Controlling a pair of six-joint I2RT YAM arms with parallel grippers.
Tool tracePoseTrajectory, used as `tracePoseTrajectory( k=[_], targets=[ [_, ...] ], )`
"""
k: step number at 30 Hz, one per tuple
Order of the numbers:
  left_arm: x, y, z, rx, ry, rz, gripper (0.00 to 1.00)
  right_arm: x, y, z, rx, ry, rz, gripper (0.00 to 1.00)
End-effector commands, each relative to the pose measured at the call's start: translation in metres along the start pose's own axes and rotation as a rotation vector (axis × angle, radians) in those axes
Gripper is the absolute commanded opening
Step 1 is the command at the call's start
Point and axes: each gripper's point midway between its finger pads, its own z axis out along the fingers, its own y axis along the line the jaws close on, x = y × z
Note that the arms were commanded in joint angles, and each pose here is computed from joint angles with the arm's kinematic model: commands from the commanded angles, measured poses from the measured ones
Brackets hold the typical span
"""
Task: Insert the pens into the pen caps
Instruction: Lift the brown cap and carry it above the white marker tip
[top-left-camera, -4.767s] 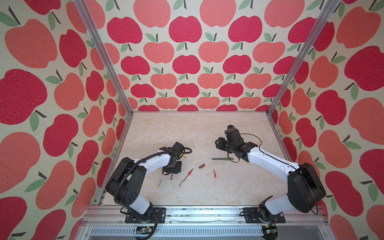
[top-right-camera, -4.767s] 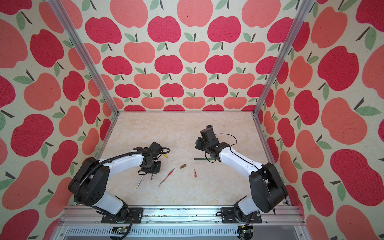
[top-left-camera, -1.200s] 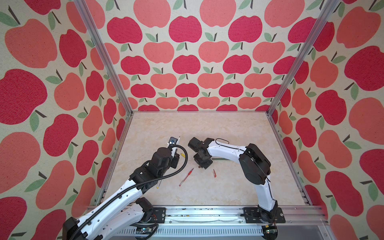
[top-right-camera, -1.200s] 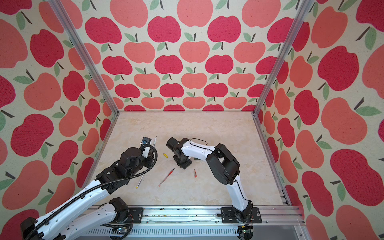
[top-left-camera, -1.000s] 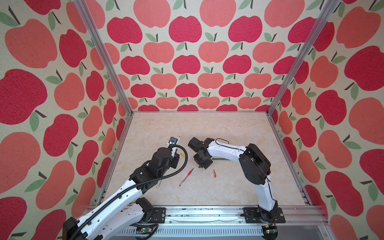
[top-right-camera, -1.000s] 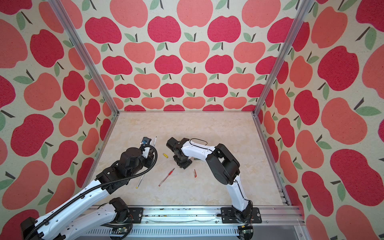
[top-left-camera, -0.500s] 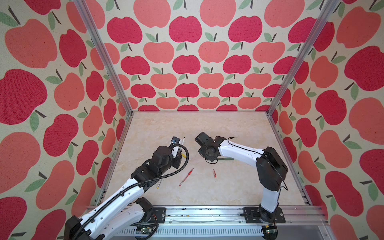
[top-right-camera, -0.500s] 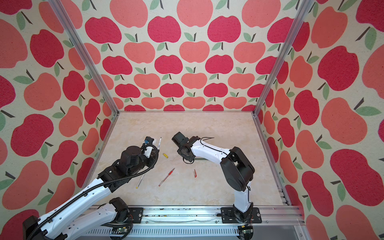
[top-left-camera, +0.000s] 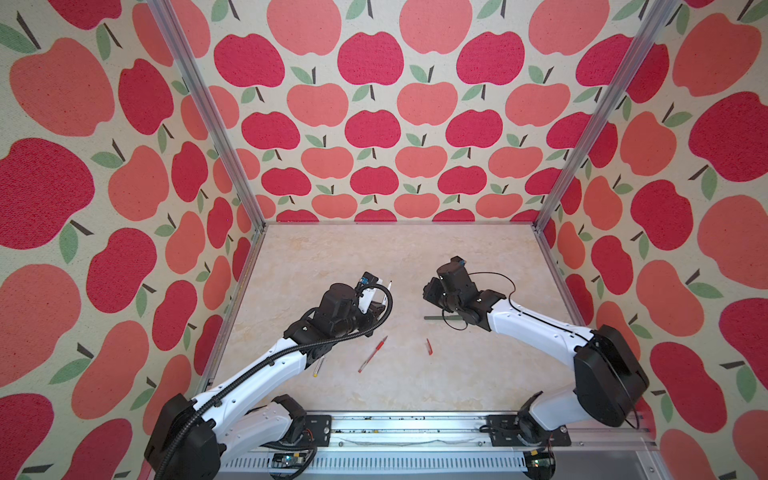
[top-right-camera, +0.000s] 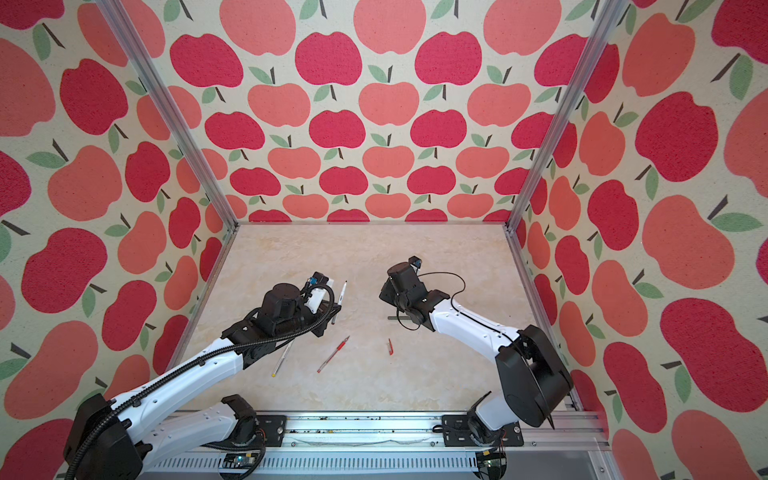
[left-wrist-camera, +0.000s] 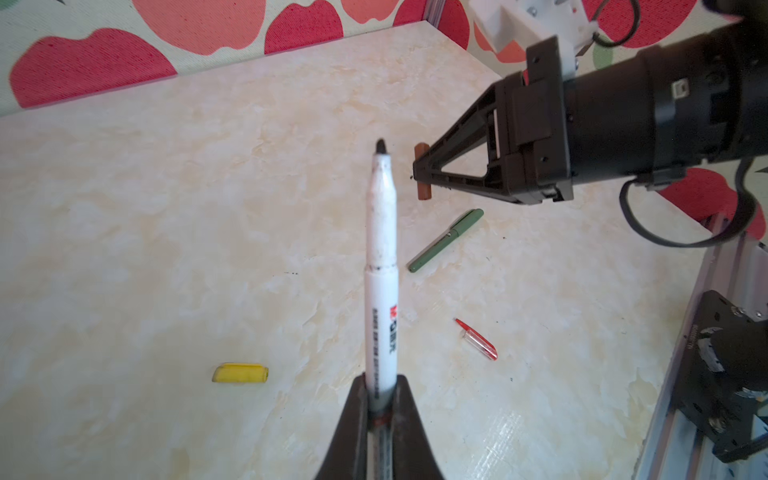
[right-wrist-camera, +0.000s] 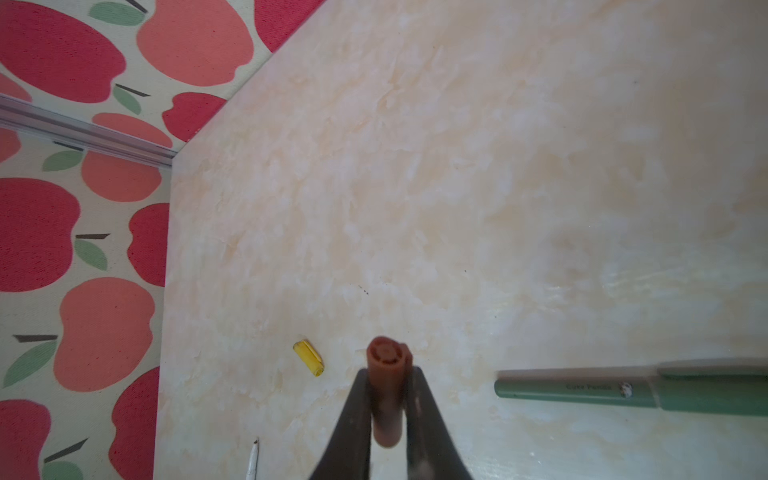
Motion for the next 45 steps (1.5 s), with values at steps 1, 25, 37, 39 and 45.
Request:
tracePoseTrajectory(
  k=[1, 25, 37, 39, 45],
  targets=[
    [-0.014, -0.018, 0.006, 0.137, -0.036, -0.053, 0.00, -0.023, 0.038, -0.023, -0.212, -0.054, -0.175, 0.17],
    [-0.037, -0.035, 0.026, 0.331, -0.037, -0.236, 0.00, -0.046, 0.114, -0.059, -0.763, 0.007, -0.274, 0.17],
    [-0.043, -0.035, 0.031, 0.337, -0.037, -0.238, 0.00, -0.028, 0.115, -0.048, -0.767, 0.049, -0.267, 0.15],
    [-0.044, -0.035, 0.031, 0.338, -0.038, -0.236, 0.00, -0.026, 0.114, -0.045, -0.763, 0.054, -0.262, 0.15],
    [-0.040, -0.033, 0.031, 0.331, -0.032, -0.240, 0.00, -0.027, 0.114, -0.044, -0.760, 0.041, -0.257, 0.15]
  ],
)
